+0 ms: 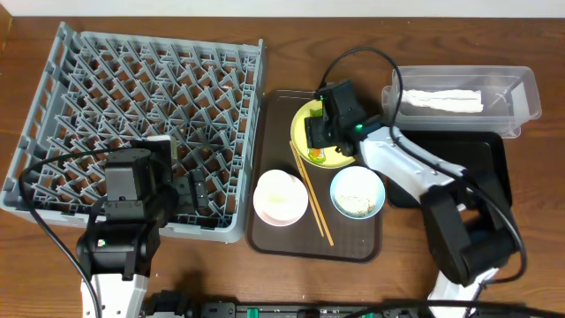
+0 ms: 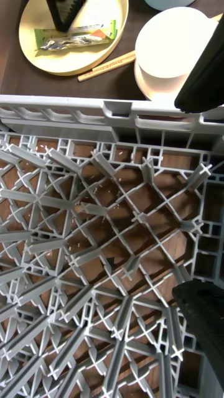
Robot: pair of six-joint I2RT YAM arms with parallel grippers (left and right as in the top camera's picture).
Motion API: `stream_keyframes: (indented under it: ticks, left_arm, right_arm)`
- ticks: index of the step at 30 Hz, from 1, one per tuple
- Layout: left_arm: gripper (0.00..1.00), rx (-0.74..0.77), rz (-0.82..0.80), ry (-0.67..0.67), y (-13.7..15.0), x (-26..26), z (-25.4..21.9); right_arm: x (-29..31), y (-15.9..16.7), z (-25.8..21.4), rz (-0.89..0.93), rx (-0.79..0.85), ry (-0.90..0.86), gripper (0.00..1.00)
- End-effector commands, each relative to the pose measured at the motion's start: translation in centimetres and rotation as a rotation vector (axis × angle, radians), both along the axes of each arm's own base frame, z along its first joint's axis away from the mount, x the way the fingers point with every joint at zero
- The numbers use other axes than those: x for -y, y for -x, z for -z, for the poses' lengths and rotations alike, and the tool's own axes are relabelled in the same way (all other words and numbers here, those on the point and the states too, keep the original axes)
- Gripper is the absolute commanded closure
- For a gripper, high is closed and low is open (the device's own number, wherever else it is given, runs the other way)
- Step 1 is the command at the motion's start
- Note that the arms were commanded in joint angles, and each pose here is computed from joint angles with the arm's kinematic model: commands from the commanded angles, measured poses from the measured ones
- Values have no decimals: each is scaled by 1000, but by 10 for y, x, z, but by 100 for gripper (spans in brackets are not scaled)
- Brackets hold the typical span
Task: Sort waste into correct bins and load items into the dishwasher
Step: 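Drop the napkin into the clear plastic bin with the right gripper, then grasp the snack wrapper and drop it into the clear bin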
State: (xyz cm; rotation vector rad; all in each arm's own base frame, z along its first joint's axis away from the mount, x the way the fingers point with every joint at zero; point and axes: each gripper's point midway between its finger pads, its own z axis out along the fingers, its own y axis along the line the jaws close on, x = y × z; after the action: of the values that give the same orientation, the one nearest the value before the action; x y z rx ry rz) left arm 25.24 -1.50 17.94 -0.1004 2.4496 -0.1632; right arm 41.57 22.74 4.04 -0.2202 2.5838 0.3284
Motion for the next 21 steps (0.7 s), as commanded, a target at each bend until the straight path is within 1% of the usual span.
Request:
stream_keyframes:
  ticks: [1, 3, 5, 6, 7, 9, 10, 13, 17, 18, 21]
  left_arm:
    - [11, 24, 10, -18, -3, -1, -10]
    - [11, 24, 10, -18, -3, -1, -10]
    - [11, 24, 10, -18, -3, -1, -10]
    - [11, 24, 10, -18, -3, -1, -10]
    - [11, 24, 10, -18, -3, -1, -10]
    - [11, 24, 10, -18, -3, -1, -10]
    - [11, 24, 10, -18, -3, -1, -10]
    - [11, 24, 10, -18, -3, -1, -10]
    - [11, 24, 10, -18, -3, -1, -10]
    - [11, 24, 10, -18, -3, -1, -10]
    - [11, 24, 10, -18, -3, -1, -10]
  right_arm:
    - [-3, 3, 21, 71, -42, 0, 34]
    - [-4, 6, 31, 73, -63, 7, 42]
    - [-5, 8, 33, 69, -69, 12, 58]
    - [-5, 8, 33, 69, -68, 11, 70]
    - [-6, 7, 30, 70, -62, 8, 78]
    - [-3, 1, 18, 82, -35, 0, 90]
    - [1, -3, 8, 93, -14, -4, 94]
    - [22, -17, -28, 159, 72, 4, 99]
    - [77, -34, -84, 310, 196, 36, 99]
    - [92, -37, -96, 352, 221, 37, 99]
    - [148, -41, -124, 559, 268, 14, 99]
